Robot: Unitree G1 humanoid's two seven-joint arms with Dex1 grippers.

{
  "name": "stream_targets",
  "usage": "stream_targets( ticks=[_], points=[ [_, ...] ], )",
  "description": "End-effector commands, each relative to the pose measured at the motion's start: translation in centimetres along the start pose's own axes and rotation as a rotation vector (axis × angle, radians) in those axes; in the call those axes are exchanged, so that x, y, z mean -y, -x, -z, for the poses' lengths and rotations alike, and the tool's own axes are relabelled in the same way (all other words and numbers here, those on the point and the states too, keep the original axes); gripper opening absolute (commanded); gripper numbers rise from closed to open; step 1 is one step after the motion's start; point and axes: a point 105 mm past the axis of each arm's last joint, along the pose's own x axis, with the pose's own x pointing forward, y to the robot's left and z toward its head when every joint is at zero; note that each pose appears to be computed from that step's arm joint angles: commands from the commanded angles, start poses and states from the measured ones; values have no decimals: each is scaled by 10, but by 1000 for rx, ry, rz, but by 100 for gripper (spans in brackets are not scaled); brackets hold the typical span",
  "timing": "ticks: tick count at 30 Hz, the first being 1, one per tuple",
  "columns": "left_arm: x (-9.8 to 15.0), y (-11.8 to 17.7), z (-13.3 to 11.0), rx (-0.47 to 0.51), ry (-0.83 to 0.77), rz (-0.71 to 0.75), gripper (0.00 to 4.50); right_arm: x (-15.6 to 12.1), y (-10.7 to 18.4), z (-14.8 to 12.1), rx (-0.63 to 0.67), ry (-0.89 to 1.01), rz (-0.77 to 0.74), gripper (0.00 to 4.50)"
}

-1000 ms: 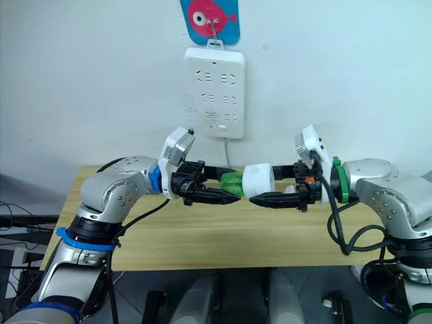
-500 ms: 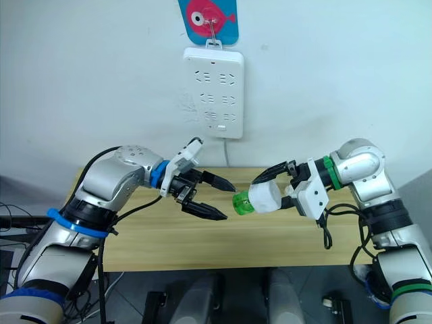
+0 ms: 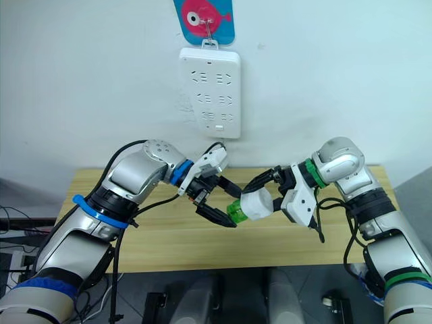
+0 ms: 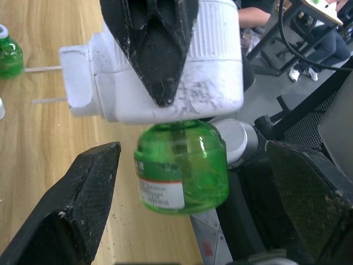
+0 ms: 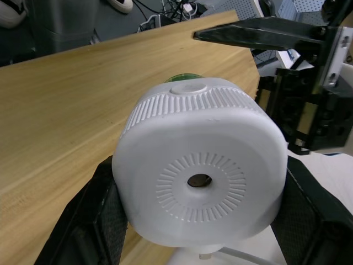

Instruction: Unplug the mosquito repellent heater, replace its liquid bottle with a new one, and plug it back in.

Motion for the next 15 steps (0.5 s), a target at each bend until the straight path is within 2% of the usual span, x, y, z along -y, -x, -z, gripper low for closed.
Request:
stream_targets(
  ticks=[1, 3, 4, 9, 15],
  points=[
    [3, -3, -3, -37, -34, 10, 431, 6, 3, 0, -18, 32, 20, 301],
    [1, -4, 1, -56, -25, 1, 394, 6, 4, 1, -22, 31, 21, 301],
    [0, -4, 2, -60, -21, -3, 356, 6, 4, 1, -22, 32, 21, 301],
    [-2, -5, 6, -76, -10, -17, 229, 11, 3, -1, -18, 47, 39, 301],
    [0, -7, 7, -71, -14, -10, 222, 15, 2, 0, -17, 47, 48, 301]
  ],
)
